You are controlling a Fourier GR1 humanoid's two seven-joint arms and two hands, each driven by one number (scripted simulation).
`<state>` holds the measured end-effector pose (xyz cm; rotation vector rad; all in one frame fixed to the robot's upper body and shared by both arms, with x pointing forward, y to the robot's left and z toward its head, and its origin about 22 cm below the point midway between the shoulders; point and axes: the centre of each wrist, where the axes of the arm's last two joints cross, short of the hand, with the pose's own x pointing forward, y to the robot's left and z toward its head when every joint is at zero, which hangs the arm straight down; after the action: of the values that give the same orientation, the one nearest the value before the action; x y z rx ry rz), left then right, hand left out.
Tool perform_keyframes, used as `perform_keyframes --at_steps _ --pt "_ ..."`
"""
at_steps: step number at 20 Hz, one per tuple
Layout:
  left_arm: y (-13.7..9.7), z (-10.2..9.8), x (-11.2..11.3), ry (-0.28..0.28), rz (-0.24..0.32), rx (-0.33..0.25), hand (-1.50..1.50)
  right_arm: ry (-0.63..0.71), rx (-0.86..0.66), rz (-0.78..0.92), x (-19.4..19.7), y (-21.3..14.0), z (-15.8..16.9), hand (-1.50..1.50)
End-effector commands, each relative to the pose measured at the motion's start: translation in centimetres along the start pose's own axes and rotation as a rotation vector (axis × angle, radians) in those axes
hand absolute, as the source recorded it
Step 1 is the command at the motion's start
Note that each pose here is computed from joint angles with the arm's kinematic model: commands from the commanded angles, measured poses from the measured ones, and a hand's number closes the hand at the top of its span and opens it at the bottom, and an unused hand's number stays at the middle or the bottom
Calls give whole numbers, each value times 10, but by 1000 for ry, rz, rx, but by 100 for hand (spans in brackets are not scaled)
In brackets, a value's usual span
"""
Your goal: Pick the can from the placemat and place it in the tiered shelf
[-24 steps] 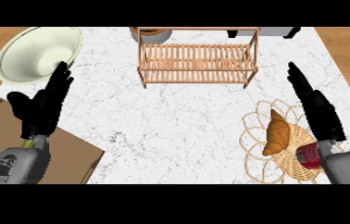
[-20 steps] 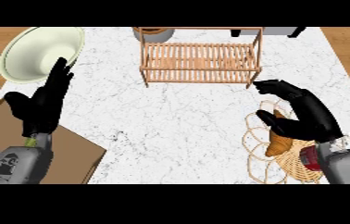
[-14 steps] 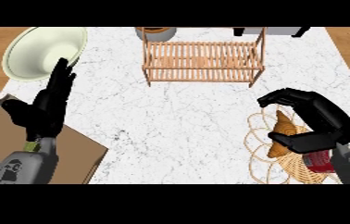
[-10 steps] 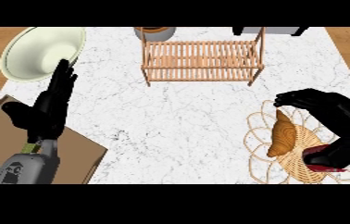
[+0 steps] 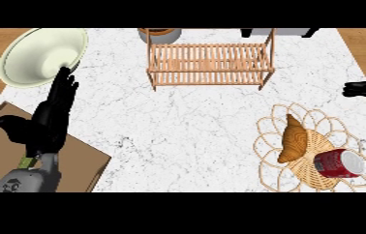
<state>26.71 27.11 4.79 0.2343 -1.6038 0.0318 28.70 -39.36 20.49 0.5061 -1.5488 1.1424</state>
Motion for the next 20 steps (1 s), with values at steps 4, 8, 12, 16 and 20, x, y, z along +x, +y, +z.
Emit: perform_keyframes --at_steps 4,8,12,16,20 --pt "-1 3 6 9 3 39 0 45 256 471 96 13 -23 -150" --pt "13 0 9 11 2 40 0 135 261 645 103 36 -24 -150" --pt "2 16 4 -5 -17 27 0 182 237 700 72 68 -22 -150" --pt "1 14 3 10 5 32 0 236 277 790 56 84 -17 -150" --pt "20 17 7 1 2 8 0 286 231 962 29 93 -12 -150"
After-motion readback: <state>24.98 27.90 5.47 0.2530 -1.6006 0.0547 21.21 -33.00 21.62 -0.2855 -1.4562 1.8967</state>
